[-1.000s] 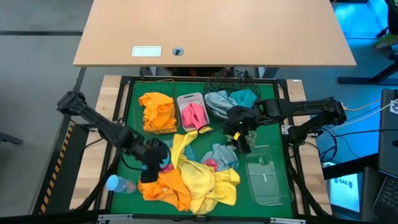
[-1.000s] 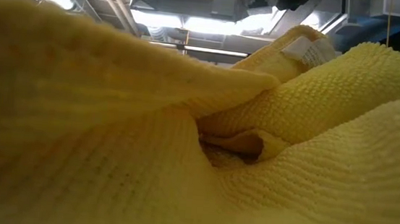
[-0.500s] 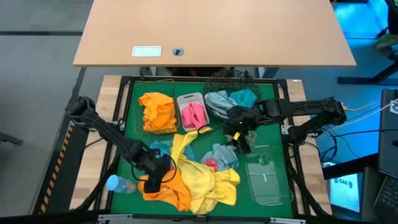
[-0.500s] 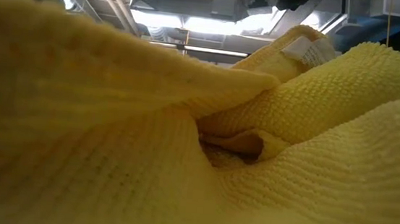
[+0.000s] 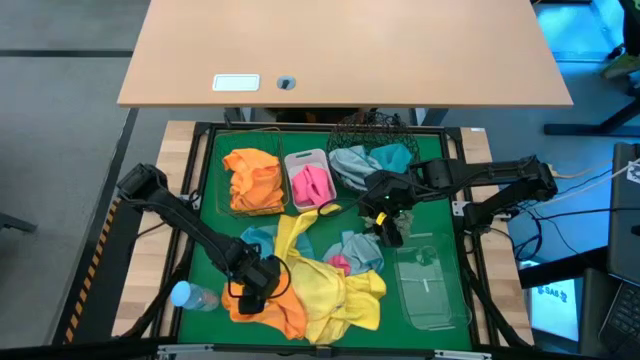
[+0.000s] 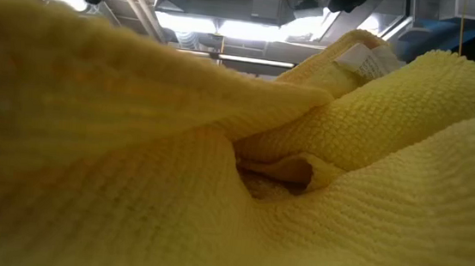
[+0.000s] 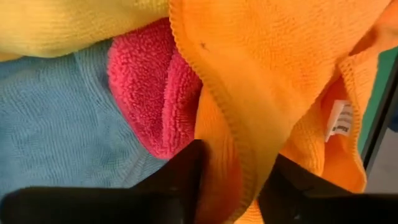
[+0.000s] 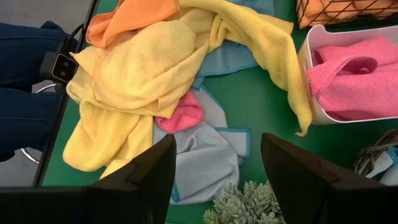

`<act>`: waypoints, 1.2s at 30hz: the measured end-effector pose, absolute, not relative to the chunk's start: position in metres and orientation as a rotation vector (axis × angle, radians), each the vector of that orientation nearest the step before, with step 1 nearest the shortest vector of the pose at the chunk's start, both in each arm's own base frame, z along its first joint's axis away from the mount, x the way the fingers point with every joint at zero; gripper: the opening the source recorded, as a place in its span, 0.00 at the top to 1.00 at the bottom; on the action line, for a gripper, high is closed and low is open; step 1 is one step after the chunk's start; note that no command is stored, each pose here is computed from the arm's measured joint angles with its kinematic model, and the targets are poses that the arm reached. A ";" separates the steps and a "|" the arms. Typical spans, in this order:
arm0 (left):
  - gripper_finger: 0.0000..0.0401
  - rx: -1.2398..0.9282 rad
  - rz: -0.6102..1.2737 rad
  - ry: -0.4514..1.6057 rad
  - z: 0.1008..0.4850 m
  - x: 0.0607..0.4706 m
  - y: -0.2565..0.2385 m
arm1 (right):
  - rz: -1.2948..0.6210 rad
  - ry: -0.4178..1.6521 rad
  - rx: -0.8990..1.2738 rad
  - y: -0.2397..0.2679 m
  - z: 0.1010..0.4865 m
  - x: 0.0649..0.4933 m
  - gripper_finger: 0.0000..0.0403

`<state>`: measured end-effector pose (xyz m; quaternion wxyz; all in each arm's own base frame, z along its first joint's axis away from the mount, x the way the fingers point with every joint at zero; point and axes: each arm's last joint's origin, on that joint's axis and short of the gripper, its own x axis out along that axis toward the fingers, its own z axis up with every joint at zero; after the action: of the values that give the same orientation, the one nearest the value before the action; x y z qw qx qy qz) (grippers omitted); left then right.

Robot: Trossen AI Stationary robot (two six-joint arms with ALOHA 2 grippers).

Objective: Sort microfiber towel by color & place in baskets
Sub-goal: Put the orange microfiber towel into the gold wire basket

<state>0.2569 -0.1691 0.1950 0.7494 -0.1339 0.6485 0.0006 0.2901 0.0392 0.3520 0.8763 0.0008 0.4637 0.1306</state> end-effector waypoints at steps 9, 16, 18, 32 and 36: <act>0.98 -0.334 -0.076 1.351 0.227 0.265 -0.161 | 0.273 0.964 0.002 0.039 0.352 0.290 0.42; 0.99 -0.261 -0.045 1.255 0.287 0.272 -0.143 | 0.273 0.963 0.002 0.039 0.352 0.290 0.42; 0.99 -0.224 -0.016 1.235 0.307 0.272 -0.136 | 0.274 0.962 0.002 0.039 0.352 0.290 0.42; 0.99 -0.044 0.182 0.947 0.438 0.241 -0.075 | 0.276 0.941 0.002 0.040 0.354 0.292 0.42; 0.99 -0.059 0.264 0.829 0.465 0.219 -0.053 | 0.277 0.917 0.002 0.040 0.355 0.294 0.42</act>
<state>0.2192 -0.0528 0.4650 0.9065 -0.0286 0.4013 0.1280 0.2939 0.0397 0.3549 0.8874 0.0007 0.4413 0.1332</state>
